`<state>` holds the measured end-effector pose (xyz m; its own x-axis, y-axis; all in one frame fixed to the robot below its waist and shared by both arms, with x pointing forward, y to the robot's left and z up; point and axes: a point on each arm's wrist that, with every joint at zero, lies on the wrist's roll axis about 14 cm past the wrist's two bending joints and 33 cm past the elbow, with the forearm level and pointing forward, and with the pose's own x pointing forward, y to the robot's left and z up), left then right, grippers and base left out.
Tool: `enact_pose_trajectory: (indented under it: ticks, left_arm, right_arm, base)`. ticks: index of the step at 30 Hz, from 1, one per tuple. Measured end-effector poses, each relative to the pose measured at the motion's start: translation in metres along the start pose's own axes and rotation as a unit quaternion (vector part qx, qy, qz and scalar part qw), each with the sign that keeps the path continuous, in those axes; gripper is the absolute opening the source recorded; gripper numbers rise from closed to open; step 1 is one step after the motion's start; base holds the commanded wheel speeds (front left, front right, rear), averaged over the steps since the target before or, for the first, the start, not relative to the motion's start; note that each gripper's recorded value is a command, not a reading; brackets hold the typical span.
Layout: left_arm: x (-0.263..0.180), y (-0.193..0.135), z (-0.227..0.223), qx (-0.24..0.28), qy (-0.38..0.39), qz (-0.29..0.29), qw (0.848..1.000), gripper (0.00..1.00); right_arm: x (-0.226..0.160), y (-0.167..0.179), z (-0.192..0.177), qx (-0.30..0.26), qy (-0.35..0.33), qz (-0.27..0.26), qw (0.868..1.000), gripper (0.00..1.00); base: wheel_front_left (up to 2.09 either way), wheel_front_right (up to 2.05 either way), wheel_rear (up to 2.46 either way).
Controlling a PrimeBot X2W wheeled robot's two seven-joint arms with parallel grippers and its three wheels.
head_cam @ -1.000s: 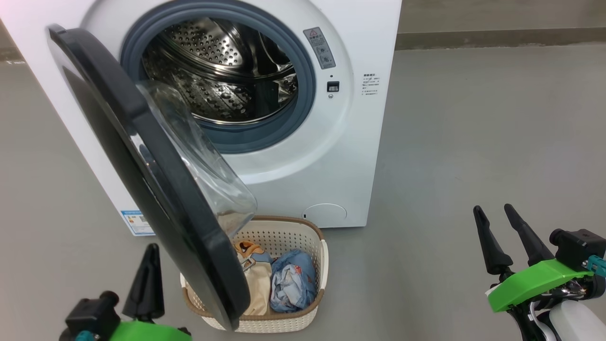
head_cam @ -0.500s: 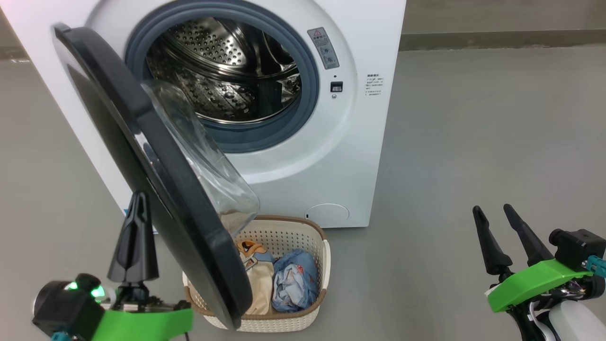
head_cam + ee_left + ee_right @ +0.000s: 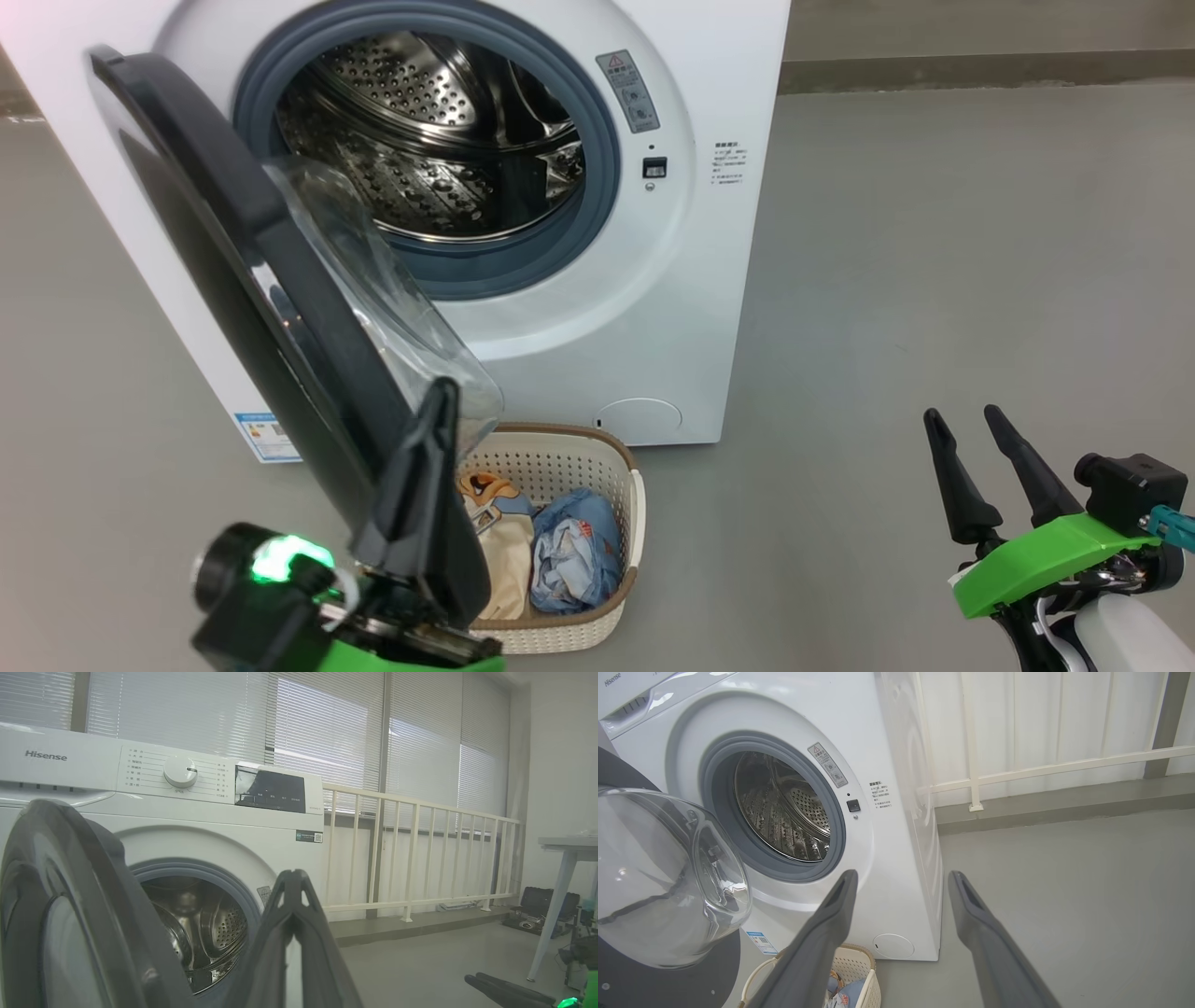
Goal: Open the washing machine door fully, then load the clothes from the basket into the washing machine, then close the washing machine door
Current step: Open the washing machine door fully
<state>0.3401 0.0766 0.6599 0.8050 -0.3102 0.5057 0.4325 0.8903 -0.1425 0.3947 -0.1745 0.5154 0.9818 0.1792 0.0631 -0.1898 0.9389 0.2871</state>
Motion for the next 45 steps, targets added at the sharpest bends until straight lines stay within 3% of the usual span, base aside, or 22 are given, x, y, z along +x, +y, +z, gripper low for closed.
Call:
enact_pose_trajectory:
  ticks: [7,23,45]
  left_arm:
    - [-0.003,-0.018,-0.032,-0.031,0.058,-0.023,0.998,0.0]
    - [-0.037,-0.018,-0.119,-0.069,0.205,-0.006,0.976,0.0]
    - [-0.05,0.021,-0.144,-0.083,0.226,0.072,0.968,0.0]
  right_arm:
    - [-0.004,-0.003,-0.002,0.001,0.002,-0.005,1.0,1.0]
    - [-0.011,-0.008,-0.006,0.003,0.007,-0.015,1.0,1.0]
    - [-0.011,-0.008,-0.009,0.01,0.012,-0.016,1.0,1.0]
  base:
    - [0.0,0.0,0.0]
    - [0.0,0.0,0.0]
    - [0.0,0.0,0.0]
